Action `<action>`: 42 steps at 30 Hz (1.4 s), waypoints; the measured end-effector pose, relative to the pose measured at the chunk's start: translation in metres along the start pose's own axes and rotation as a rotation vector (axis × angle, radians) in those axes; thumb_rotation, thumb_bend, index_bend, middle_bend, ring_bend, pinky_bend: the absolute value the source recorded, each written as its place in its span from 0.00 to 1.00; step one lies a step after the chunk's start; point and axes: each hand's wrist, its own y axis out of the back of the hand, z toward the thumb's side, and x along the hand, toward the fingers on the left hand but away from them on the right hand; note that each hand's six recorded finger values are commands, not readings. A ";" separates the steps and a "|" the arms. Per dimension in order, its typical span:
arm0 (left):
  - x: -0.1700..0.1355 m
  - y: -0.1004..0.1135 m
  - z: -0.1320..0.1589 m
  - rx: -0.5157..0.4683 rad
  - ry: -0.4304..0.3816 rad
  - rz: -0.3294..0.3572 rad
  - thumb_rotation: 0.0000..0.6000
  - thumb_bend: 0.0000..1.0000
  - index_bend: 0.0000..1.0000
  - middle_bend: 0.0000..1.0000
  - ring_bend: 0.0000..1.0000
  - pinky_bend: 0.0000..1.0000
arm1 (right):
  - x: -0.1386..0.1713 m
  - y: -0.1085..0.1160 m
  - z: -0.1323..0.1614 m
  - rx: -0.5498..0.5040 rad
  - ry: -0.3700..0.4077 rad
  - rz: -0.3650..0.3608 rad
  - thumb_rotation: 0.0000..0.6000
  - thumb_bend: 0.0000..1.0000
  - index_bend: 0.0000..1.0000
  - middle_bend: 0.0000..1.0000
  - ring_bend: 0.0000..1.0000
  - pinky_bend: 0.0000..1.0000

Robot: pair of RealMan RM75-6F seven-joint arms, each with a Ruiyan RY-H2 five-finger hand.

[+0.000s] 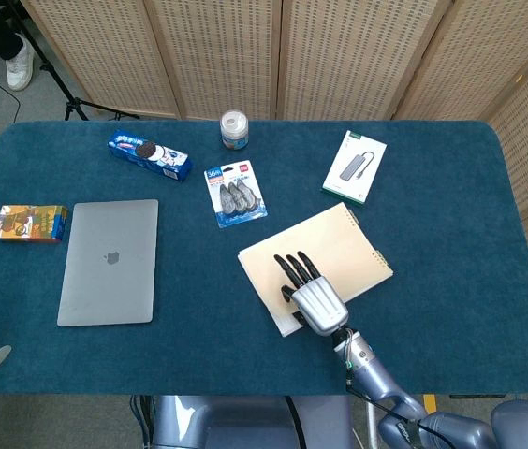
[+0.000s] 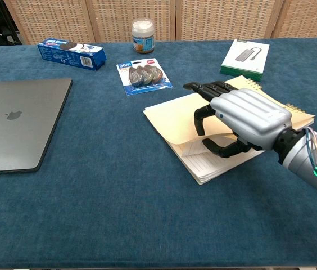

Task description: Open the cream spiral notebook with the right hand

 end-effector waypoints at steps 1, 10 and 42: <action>0.000 0.000 0.000 0.001 -0.001 0.000 1.00 0.00 0.00 0.00 0.00 0.00 | 0.001 0.000 0.002 -0.001 0.008 0.004 1.00 0.81 0.72 0.00 0.00 0.00; 0.000 -0.001 0.000 0.001 -0.001 -0.001 1.00 0.00 0.00 0.00 0.00 0.00 | 0.005 0.004 0.018 -0.038 0.080 0.050 1.00 0.84 0.73 0.00 0.00 0.00; -0.001 -0.002 0.000 0.000 0.001 -0.006 1.00 0.00 0.00 0.00 0.00 0.00 | 0.039 0.025 0.092 0.042 0.506 0.321 1.00 0.90 0.76 0.00 0.00 0.00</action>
